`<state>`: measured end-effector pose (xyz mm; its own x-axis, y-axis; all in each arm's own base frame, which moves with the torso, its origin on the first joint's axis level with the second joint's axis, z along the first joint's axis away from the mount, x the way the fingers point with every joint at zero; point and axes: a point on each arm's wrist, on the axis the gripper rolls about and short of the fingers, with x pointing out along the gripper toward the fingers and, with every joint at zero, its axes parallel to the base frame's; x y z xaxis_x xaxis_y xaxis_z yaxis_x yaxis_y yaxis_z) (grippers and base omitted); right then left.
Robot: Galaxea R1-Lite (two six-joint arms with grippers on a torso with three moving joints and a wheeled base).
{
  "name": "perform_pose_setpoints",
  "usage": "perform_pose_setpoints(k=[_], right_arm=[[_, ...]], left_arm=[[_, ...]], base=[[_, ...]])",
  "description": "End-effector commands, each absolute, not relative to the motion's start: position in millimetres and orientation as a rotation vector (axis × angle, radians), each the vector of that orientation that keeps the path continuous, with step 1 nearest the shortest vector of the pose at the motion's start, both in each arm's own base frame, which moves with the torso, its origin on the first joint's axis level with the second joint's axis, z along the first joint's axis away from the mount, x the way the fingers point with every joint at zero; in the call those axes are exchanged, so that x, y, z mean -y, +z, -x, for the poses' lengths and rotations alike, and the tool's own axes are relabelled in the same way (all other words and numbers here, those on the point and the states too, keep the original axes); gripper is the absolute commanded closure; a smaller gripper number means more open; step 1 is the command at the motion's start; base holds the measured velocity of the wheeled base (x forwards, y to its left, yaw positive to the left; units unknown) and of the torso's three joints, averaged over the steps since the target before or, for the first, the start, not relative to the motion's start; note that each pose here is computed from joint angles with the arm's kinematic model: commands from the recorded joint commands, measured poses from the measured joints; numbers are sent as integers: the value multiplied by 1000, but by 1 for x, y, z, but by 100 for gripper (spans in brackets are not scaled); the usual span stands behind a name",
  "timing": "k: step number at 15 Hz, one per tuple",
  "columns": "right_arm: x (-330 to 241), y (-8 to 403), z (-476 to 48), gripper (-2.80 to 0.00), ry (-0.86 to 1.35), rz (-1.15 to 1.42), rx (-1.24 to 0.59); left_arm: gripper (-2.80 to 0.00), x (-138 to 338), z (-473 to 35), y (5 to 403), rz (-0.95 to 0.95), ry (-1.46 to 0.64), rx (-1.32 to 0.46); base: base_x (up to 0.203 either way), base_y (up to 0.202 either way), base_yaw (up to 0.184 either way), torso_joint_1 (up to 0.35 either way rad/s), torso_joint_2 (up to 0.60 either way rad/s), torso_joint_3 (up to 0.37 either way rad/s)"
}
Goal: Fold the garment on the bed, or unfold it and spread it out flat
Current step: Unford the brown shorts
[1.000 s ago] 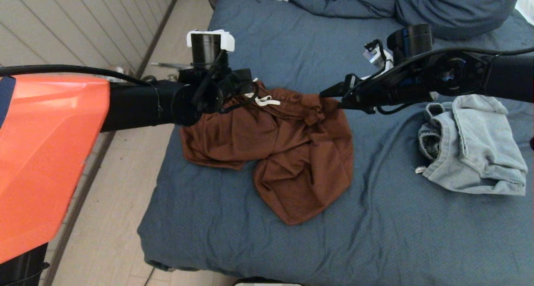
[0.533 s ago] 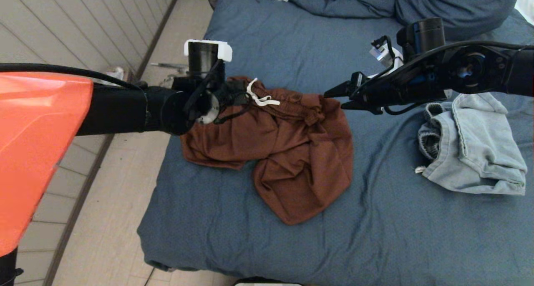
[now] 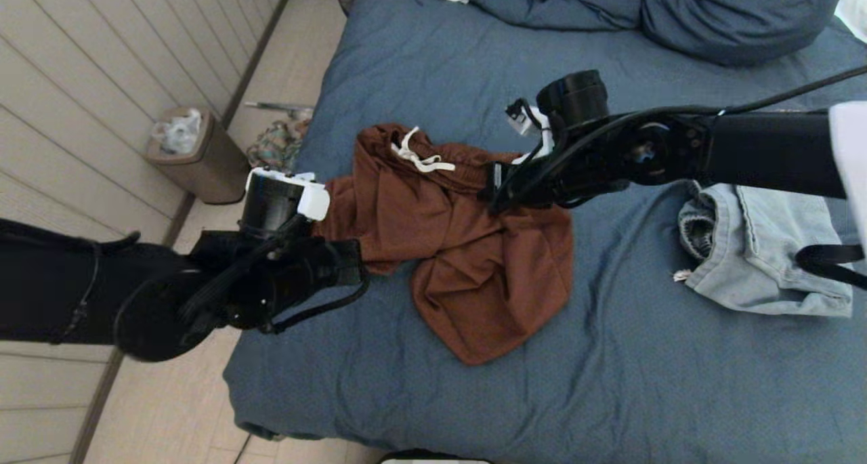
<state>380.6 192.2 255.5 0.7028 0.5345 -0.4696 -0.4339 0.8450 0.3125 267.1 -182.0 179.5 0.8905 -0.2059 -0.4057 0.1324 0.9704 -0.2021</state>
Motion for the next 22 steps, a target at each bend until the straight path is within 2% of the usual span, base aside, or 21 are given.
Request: perform_pose_setpoints(k=[1, 6, 9, 12, 14, 19, 22], right_arm=[[-216, 227, -388, 0, 508, -132, -630], [-222, 214, -391, 0, 462, -91, -656], [-223, 212, -407, 0, 386, -64, -528], [-216, 231, -408, 0, 349, -88, -423], [-210, 229, -414, 0, 327, -76, -402], [-195, 221, -442, 0, 180, 100, -235], [-198, 221, -439, 0, 165, 121, -229]], left_arm=[[0, 170, -247, 182, 233, -199, -367], [0, 170, -243, 175, 232, -205, -381], [0, 170, -243, 174, 234, -204, -386], [0, 170, -242, 173, 239, -205, -376], [0, 169, -241, 171, 238, -205, -376], [0, 168, -240, 169, 236, -205, -379], [0, 167, -239, 169, 240, -206, -372]], base=[[0, 0, 0, 0, 0, 0], [0, 0, 0, 0, 0, 0], [0, 0, 0, 0, 0, 0], [0, 0, 0, 0, 0, 0], [0, 0, 0, 0, 0, 0], [0, 0, 0, 0, 0, 0], [0, 0, 0, 0, 0, 0]])
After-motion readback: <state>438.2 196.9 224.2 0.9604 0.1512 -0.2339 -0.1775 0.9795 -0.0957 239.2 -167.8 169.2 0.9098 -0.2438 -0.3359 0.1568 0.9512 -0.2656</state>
